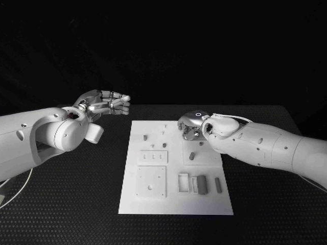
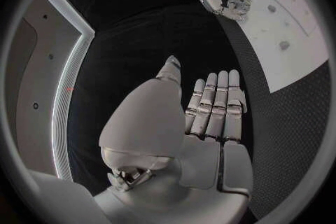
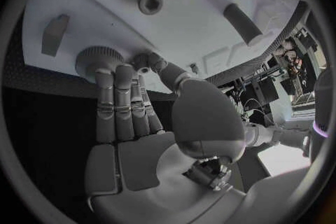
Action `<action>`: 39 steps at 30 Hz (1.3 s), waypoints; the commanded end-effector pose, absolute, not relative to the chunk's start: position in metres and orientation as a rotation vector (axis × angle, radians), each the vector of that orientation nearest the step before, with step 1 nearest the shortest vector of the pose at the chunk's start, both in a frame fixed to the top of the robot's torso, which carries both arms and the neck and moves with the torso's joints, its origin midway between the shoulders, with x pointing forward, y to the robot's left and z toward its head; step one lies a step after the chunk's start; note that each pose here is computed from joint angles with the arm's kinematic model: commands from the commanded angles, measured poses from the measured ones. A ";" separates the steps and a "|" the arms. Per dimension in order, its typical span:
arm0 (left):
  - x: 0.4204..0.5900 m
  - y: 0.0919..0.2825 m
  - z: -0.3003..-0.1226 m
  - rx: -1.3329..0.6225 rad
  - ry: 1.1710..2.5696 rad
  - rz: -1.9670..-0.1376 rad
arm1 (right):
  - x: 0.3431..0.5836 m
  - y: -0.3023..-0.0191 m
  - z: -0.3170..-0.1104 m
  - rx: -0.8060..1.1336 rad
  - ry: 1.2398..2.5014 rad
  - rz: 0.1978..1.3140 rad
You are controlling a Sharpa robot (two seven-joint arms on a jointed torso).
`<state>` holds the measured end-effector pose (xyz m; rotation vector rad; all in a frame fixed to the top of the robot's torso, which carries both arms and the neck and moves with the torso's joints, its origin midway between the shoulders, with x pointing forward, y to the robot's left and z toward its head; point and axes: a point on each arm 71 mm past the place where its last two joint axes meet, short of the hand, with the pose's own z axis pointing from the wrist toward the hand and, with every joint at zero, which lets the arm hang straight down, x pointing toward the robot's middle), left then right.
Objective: Assemble the parts on the task board
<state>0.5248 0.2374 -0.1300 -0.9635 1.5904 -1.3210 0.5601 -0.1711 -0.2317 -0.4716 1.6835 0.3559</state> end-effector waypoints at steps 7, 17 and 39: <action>0.525 0.236 -0.129 -0.951 1.597 -1.334 | 0.558 -0.176 -0.242 -0.477 1.736 0.332; 0.526 0.236 -0.130 -0.949 1.604 -1.336 | 0.556 -0.175 -0.241 -0.464 1.728 0.346; 0.524 0.240 -0.130 -0.956 1.603 -1.329 | 0.549 -0.181 -0.236 -0.462 1.715 0.346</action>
